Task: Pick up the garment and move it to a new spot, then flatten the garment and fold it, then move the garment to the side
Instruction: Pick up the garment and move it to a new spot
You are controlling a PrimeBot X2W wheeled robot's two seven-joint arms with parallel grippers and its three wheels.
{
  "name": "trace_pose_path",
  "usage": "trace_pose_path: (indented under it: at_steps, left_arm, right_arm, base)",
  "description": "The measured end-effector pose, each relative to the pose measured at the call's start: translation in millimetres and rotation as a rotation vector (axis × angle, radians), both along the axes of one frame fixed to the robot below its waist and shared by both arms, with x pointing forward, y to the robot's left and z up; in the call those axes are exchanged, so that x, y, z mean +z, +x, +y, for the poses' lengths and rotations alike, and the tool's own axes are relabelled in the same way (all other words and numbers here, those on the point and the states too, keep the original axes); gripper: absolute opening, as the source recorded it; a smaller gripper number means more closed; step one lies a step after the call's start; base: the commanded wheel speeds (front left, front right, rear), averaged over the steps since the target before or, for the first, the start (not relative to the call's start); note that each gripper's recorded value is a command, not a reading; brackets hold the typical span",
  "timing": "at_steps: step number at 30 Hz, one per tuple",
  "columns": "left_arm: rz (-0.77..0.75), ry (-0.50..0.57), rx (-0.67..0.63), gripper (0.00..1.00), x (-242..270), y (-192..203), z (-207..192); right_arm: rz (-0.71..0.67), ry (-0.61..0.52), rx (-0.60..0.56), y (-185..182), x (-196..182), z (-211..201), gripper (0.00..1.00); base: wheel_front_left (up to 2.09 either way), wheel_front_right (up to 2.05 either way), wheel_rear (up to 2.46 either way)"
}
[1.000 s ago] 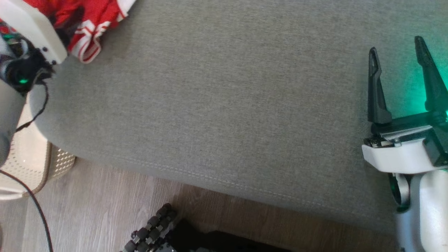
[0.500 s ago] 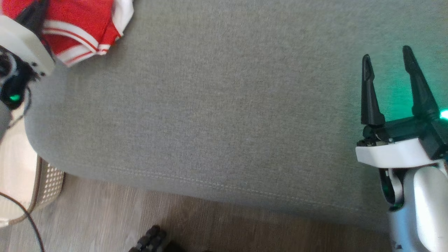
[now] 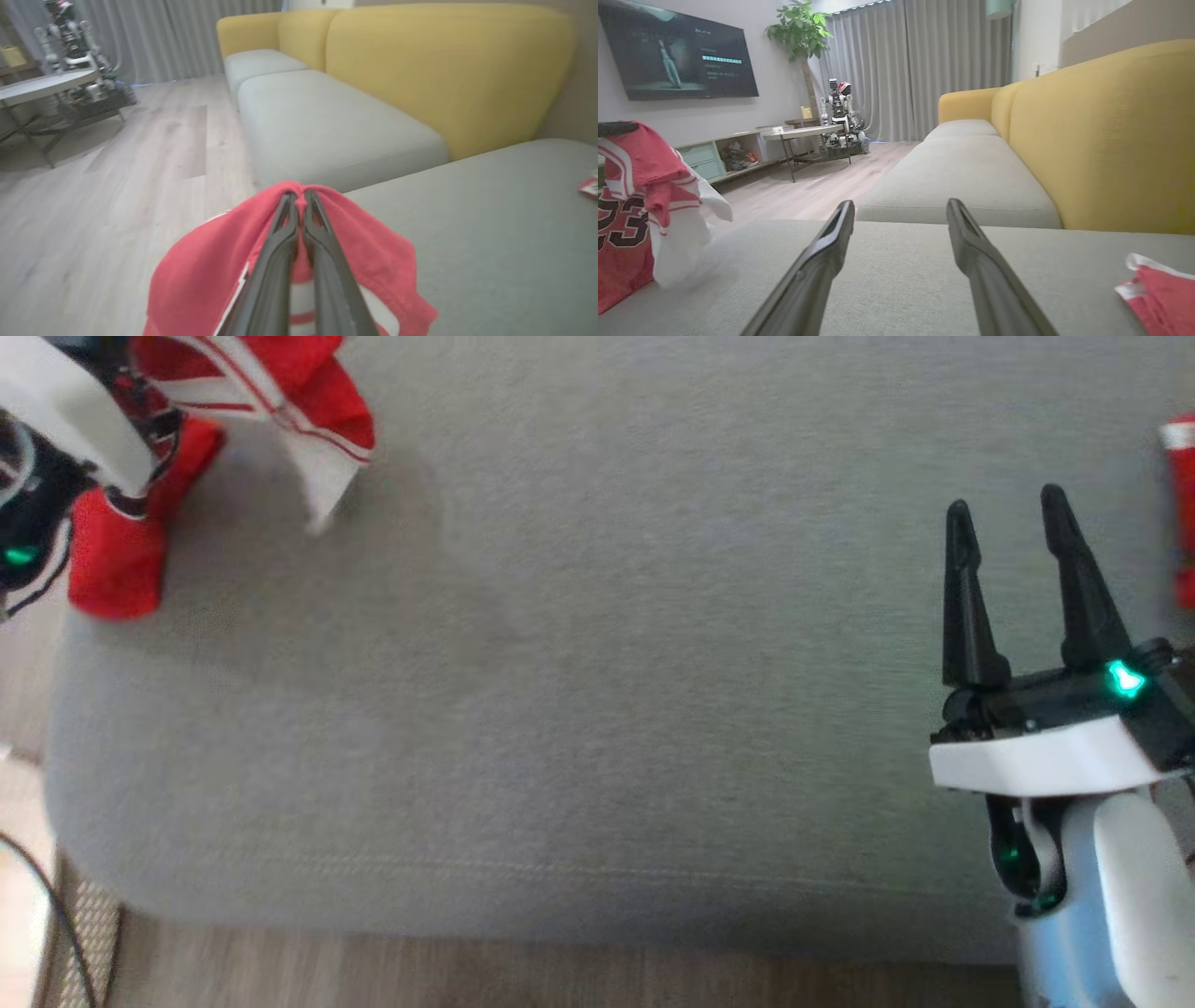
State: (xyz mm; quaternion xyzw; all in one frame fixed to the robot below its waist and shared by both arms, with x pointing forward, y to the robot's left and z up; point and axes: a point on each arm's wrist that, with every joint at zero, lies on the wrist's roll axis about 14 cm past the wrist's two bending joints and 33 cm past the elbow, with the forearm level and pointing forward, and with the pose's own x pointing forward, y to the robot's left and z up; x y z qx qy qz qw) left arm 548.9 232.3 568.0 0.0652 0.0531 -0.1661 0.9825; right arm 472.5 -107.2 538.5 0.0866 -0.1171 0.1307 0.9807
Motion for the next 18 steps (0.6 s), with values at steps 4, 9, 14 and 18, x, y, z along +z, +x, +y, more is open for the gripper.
trace_pose_path:
  at_steps: [4, 9, 14, 18]
  left_arm:
    - [-0.073, -0.037, -0.180, 0.00, 30.8, 2.4, -65.3]
    - [-0.162, -0.103, -0.380, 0.00, 79.1, 2.6, -142.9]
    - [-0.140, -0.150, -0.541, 0.00, 83.0, -7.4, -211.2]
    - [-0.066, -0.159, -0.607, 0.00, 53.1, -11.6, -246.2]
  right_arm:
    - [-0.008, 0.018, -0.066, -18.6, 11.1, -27.6, 1.00]
    - [-0.040, 0.041, -0.162, -38.2, 28.0, -64.6, 1.00]
    - [-0.050, 0.052, -0.261, -56.0, 35.0, -100.4, 1.00]
    - [-0.045, 0.054, -0.315, -65.1, 34.5, -118.9, 1.00]
  base:
    - [0.00, 0.00, 0.00]
    - [0.00, 0.00, 0.00]
    - [0.00, 0.00, 0.00]
    - [0.00, 0.00, 0.00]
